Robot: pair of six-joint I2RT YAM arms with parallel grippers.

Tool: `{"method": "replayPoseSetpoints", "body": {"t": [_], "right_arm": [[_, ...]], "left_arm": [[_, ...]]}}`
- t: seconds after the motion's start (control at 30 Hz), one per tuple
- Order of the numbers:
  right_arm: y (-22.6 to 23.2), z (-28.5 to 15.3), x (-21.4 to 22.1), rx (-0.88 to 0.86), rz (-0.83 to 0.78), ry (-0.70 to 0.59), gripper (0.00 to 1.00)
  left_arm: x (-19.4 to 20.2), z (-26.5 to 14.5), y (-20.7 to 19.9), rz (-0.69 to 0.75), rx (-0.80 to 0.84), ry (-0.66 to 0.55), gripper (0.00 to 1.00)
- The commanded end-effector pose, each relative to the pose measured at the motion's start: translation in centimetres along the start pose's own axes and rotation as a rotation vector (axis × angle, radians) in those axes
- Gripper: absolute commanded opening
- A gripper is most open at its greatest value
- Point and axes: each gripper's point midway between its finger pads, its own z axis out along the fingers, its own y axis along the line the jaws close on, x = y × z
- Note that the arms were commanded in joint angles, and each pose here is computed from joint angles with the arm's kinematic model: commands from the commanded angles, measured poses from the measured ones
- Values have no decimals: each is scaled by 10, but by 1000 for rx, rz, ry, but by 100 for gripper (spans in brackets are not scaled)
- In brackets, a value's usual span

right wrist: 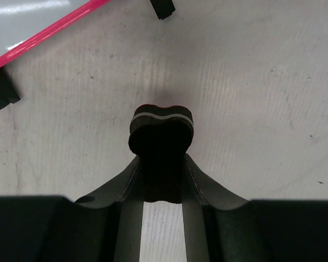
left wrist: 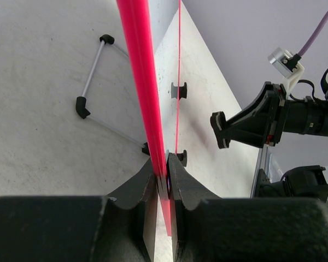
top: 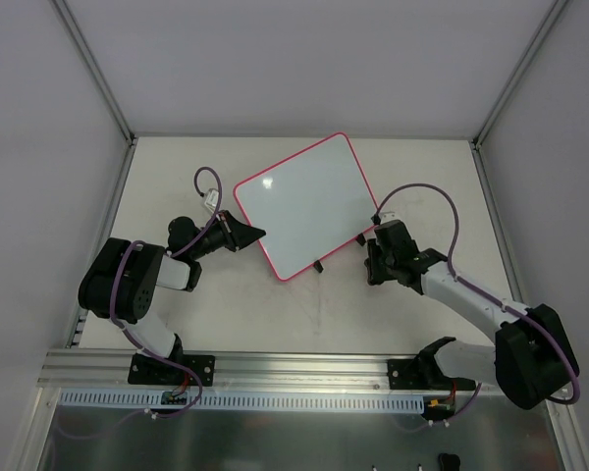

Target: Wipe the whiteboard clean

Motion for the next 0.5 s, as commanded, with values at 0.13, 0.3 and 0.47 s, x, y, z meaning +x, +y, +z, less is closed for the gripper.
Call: {"method": "replayPoseSetpoints", "body": {"t": [0.13, 0.3, 0.47], "right_arm": [[20, -10, 17, -107, -44, 103, 23], [26, -8, 24, -132, -54, 133, 53], [26, -11, 20, -138, -55, 109, 76]], "left_arm": [[-44, -2, -55, 331, 212, -180, 12], [-44, -4, -56, 338, 210, -184, 15], [-43, -5, -56, 341, 208, -187, 20]]}}
